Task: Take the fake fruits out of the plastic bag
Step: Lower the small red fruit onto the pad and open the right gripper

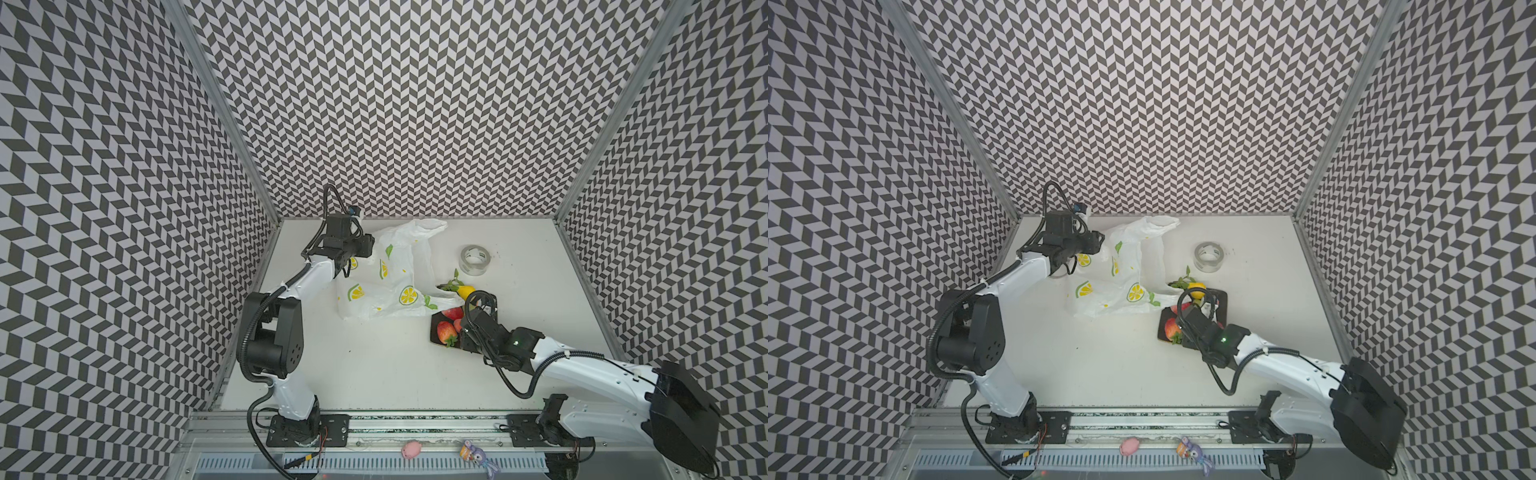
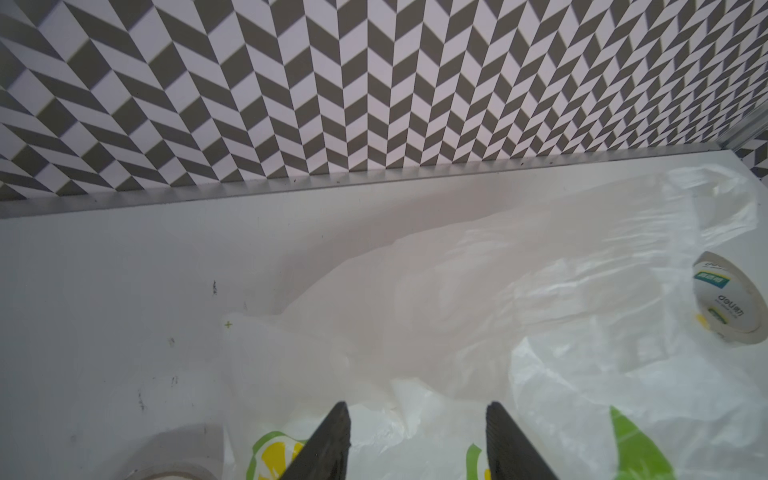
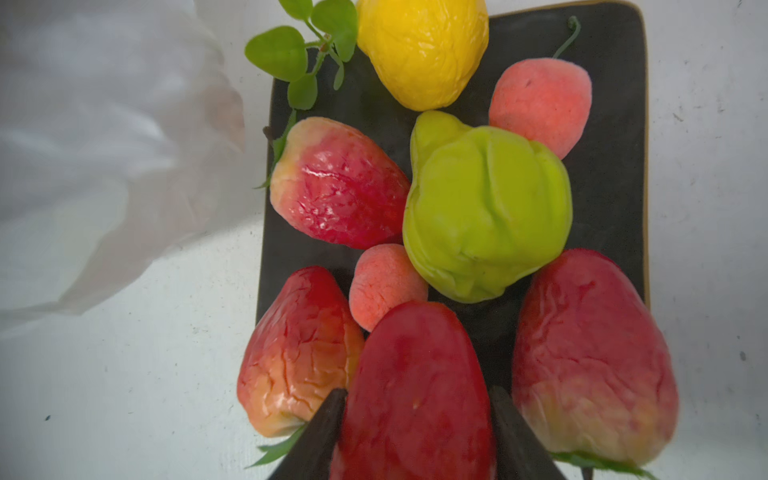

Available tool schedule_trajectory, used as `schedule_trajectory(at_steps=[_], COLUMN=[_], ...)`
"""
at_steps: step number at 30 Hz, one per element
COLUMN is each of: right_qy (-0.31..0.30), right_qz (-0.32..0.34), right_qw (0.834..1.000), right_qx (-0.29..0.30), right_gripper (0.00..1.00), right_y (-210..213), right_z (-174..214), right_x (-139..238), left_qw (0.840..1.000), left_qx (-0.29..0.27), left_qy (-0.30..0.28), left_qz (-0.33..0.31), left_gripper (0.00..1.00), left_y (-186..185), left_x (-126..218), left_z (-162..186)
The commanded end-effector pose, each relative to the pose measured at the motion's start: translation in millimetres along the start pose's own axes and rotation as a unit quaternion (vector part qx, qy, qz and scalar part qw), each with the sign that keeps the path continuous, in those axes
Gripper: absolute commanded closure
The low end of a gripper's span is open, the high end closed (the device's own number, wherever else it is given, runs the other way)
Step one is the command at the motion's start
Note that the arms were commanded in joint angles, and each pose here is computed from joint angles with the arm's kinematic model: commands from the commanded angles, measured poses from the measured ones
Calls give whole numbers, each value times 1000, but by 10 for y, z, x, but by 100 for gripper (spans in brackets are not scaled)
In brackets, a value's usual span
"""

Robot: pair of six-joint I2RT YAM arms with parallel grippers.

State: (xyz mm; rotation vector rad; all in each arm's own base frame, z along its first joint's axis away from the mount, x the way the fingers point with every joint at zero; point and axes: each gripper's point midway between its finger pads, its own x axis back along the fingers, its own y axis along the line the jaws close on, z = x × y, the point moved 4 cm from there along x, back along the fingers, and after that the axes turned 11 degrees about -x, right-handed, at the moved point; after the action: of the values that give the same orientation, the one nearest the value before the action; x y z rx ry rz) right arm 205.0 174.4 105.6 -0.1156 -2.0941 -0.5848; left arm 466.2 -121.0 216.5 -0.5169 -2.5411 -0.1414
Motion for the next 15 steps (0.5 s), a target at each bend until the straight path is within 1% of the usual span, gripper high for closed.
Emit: schedule_trajectory(at_steps=[1,2,5,10,12,14,15], right_qy=[-22,-23,-27,-32,-32,-30,-32], right_qz=[-10,-11,-8,-6,-6,-5,-7], right_qw=[1000,1000,1000,999,999,999,999], right_qx=[-15,-14,-15,-15,-15,-13,-13], right_gripper=[64,62,53,40,36,34,33], right_y=[92,96,68,52,41,24,27], right_z=[-57,-58,-57,-73,-73,-65,-71], right_x=[-47,-52,-67,-50,-42,-45,-37], left_qw=[999,999,998,997,996,996,995], left_qx=[6,8,16,27,31,33,34], left_qy=[-37,-41,-52,-71,-76,-80,-82], left_qz=[4,3,-1,-13,-23,-31,-37], left_gripper=[44,43,41,33,28,26,23], left_y=[-37,-44,-52,-53,-34,-12,2], left_x=[214,264,415,674,772,862,914], left_z=[-267,-291,-344,-443,-481,-513,-529])
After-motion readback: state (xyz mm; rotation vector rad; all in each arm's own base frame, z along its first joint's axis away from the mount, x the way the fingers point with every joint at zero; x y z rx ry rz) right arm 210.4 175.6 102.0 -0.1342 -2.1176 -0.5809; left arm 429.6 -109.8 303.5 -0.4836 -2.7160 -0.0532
